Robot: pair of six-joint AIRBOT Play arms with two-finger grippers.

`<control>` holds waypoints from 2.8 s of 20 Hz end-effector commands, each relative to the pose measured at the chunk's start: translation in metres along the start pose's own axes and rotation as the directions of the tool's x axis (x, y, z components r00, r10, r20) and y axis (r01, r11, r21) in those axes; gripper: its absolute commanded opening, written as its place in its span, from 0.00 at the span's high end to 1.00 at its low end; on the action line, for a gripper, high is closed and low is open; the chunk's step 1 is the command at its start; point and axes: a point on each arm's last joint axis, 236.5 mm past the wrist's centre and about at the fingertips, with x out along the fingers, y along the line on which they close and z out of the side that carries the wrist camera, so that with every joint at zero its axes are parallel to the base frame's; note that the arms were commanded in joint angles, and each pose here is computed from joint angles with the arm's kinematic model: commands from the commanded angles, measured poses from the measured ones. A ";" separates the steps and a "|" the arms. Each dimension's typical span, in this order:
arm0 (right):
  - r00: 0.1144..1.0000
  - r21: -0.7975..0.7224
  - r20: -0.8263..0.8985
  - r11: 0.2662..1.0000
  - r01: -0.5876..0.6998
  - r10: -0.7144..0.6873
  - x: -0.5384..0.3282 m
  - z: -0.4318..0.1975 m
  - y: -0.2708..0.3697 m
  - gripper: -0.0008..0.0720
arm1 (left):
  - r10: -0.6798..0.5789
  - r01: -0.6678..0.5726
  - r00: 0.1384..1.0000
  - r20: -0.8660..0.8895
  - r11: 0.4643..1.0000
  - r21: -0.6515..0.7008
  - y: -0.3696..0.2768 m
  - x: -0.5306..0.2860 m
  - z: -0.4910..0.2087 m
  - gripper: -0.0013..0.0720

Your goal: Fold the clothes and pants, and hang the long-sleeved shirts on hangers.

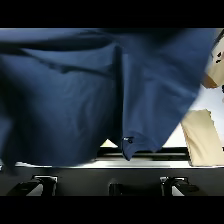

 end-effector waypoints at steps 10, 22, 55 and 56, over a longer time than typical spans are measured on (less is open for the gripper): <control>0.880 0.369 -0.440 0.856 0.361 -0.180 0.258 -0.312 -0.284 0.95 | -0.130 -0.119 0.787 -0.603 0.927 -0.355 0.132 0.335 -0.256 0.96; 0.647 0.215 -0.762 0.934 0.284 -0.021 0.139 -0.320 -0.278 0.28 | -0.116 -0.124 0.768 -0.630 0.938 -0.324 0.177 0.270 -0.217 0.14; 0.478 0.400 -0.878 0.587 0.704 0.025 -0.014 -0.624 -0.112 0.72 | -0.102 -0.438 0.670 -0.735 0.745 -0.503 0.187 0.040 -0.360 0.14; 0.480 0.401 -0.877 0.588 0.703 0.024 -0.013 -0.623 -0.112 0.94 | -0.073 -0.458 0.662 -0.746 0.749 -0.479 0.195 0.037 -0.362 0.14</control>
